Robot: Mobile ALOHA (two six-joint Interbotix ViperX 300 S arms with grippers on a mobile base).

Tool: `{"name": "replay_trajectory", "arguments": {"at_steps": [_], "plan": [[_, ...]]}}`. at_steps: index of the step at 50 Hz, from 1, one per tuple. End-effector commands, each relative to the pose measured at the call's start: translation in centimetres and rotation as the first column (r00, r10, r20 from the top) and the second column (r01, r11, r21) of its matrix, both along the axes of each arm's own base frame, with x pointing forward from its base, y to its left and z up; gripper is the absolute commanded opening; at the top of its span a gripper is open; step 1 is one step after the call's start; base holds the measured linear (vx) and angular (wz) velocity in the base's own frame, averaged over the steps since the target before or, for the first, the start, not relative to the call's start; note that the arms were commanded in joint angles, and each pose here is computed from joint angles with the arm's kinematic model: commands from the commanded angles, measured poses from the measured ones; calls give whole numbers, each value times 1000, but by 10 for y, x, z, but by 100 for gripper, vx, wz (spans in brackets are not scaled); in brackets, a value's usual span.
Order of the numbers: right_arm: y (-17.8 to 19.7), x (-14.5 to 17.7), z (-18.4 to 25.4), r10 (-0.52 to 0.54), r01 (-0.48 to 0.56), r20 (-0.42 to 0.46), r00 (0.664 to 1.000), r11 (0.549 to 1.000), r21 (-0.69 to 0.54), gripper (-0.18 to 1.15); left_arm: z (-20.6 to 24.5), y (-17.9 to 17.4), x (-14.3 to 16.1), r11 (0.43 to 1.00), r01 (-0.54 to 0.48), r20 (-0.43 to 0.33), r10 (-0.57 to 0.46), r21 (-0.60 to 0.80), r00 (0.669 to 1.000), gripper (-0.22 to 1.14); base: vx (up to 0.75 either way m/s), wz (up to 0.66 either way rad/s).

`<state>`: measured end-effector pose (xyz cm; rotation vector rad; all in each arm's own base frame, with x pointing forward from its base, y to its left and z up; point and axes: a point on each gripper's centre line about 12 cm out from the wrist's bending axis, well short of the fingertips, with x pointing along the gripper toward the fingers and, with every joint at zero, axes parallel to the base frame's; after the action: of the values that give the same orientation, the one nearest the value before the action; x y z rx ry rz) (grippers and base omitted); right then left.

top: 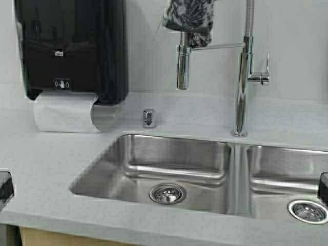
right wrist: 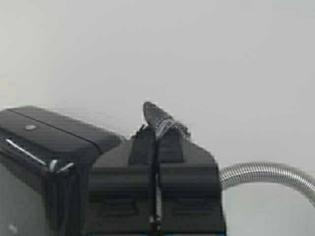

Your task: Get the cloth and wipe up the spill under the wine glass

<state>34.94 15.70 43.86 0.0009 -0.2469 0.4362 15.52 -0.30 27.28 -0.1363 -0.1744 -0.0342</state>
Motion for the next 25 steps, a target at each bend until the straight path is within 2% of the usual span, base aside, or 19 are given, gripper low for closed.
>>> {"name": "replay_trajectory", "arguments": {"at_steps": [1, 13, 25], "plan": [[5, -26, 27, 38, -38, 56, 998, 999, -1, 6, 3, 0, 2, 1000, -1, 2, 1, 0, 1000, 3, -12, -5], [9, -64, 29, 94, -94, 51, 994, 996, -8, 6, 2, 0, 2, 1000, -1, -9, 1, -3, 1000, 3, -10, -3], [1, -84, -1, 101, -102, -32, 994, 994, -43, 6, 2, 0, 2, 1000, -1, -8, 1, -6, 1000, 3, -7, 4]]}}
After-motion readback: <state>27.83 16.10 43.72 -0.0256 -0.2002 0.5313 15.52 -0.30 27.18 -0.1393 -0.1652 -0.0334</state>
